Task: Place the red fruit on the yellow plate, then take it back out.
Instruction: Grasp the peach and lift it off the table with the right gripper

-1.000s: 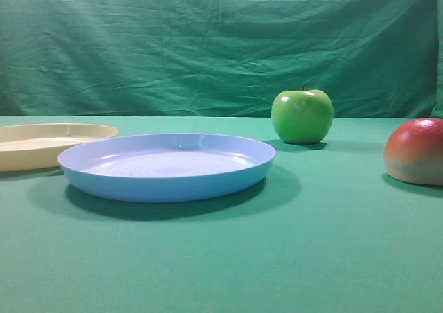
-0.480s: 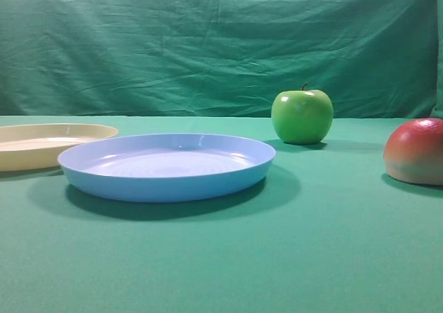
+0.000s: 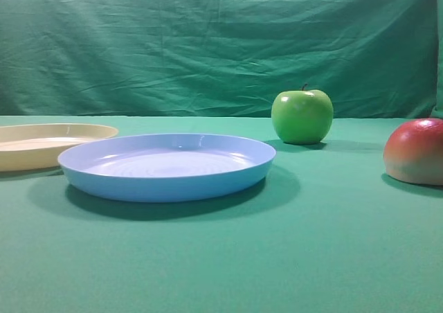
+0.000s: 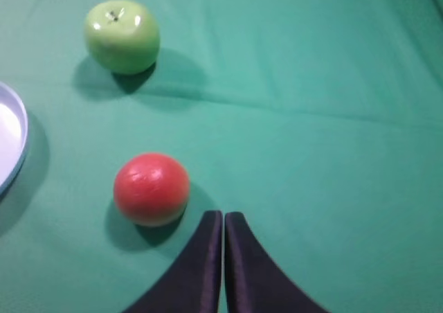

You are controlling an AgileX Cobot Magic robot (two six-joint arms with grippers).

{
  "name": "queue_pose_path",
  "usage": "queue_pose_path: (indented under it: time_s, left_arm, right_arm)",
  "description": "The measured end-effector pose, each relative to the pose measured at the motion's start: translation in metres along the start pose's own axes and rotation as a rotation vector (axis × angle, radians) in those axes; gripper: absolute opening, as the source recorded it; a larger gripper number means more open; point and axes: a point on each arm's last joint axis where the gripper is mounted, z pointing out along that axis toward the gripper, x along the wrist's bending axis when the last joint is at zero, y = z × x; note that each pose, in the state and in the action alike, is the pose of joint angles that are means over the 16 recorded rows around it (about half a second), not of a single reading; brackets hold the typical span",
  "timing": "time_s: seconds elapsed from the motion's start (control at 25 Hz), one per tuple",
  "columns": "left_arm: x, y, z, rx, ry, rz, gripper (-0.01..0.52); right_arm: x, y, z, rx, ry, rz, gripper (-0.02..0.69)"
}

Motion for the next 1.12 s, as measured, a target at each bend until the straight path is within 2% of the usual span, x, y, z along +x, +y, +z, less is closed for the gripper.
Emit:
queue_pose_path:
  time_s: [0.12,0.24,0.64,0.76,0.92,1.12]
  left_arm:
    - [0.000,0.000,0.000,0.000,0.000,0.000,0.000]
    - [0.000,0.000,0.000,0.000,0.000,0.000,0.000]
    - [0.000,0.000,0.000,0.000,0.000,0.000,0.000]
    - [0.000,0.000,0.000,0.000,0.000,0.000,0.000]
    - [0.000,0.000,0.000,0.000,0.000,0.000,0.000]
    - [0.000,0.000,0.000,0.000,0.000,0.000,0.000]
  right_arm:
    - [0.003,0.010,0.016,0.052,0.038,-0.034,0.035]
    - [0.005,0.020,0.033,0.100,0.063,-0.052,0.106]
    - [0.000,0.035,0.085,0.207,0.081,-0.046,0.501]
    - [-0.002,0.035,0.101,0.227,0.077,-0.039,0.597]
    - [-0.005,0.033,0.121,0.246,0.069,-0.030,0.661]
    - [-0.008,0.029,0.145,0.259,0.056,-0.021,0.667]
